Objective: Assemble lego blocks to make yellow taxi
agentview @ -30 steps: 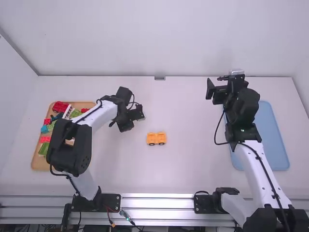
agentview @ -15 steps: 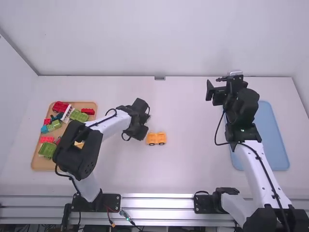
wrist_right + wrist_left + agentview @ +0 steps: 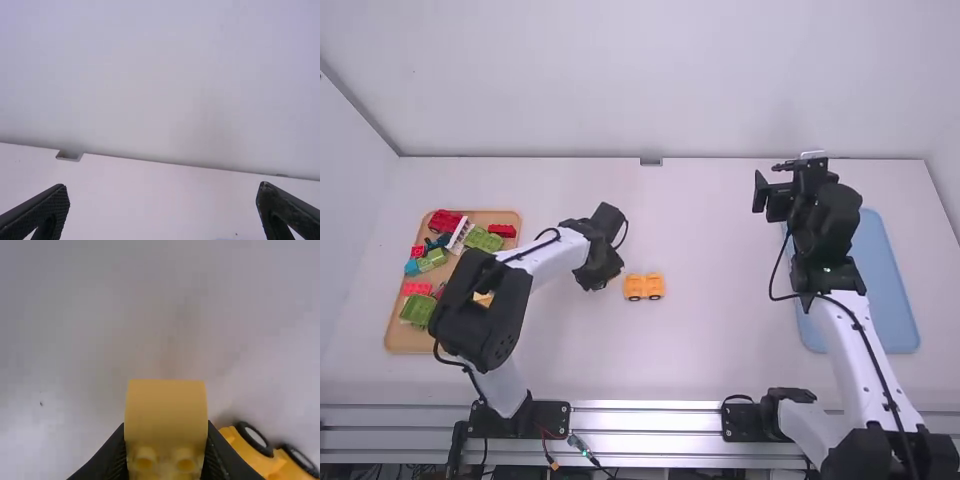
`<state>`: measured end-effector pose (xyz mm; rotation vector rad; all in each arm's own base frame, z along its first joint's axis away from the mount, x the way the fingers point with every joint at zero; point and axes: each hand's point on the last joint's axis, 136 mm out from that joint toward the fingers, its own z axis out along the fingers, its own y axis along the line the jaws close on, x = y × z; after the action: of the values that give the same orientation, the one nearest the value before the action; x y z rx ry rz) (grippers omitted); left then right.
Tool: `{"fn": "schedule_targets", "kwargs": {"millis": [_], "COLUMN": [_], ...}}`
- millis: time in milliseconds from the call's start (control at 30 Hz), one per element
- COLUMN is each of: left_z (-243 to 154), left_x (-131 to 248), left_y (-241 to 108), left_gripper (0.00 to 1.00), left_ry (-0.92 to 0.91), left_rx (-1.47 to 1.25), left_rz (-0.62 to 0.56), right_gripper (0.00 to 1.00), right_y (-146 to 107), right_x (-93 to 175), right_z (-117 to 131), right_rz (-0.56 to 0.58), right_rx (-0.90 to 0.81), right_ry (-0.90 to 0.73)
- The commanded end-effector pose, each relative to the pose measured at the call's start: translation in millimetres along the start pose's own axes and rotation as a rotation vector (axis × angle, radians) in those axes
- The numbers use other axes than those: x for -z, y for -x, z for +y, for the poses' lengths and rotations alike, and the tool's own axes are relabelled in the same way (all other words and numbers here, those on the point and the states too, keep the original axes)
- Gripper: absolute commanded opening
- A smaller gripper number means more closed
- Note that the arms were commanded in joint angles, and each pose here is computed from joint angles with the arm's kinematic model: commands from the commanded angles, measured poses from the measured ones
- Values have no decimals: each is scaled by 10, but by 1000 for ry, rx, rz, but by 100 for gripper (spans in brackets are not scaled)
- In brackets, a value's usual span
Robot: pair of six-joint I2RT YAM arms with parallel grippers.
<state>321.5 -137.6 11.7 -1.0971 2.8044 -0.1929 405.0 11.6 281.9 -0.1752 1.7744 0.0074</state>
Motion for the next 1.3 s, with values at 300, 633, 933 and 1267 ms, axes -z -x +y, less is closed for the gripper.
{"fn": "schedule_targets", "kwargs": {"millis": [300,633,933,1267], "left_z": [334,483,454,458], "left_x": [12,20,-43,-232], "left_y": [-40,163,133,28], "left_gripper": [3,3,4,5], "left_ry": [127,142,141,126], "left_rx": [718,841,897,897], "left_rz": [-29,-18,-4,53], "right_gripper": [99,99,99,99], "right_y": [254,243,237,239], "right_x": [64,60,58,58], "right_z": [43,103,142,162], "right_rz": [-58,-52,-50,-50], "right_rx": [14,16,17,18], "right_ry": [8,23,33,38]}}
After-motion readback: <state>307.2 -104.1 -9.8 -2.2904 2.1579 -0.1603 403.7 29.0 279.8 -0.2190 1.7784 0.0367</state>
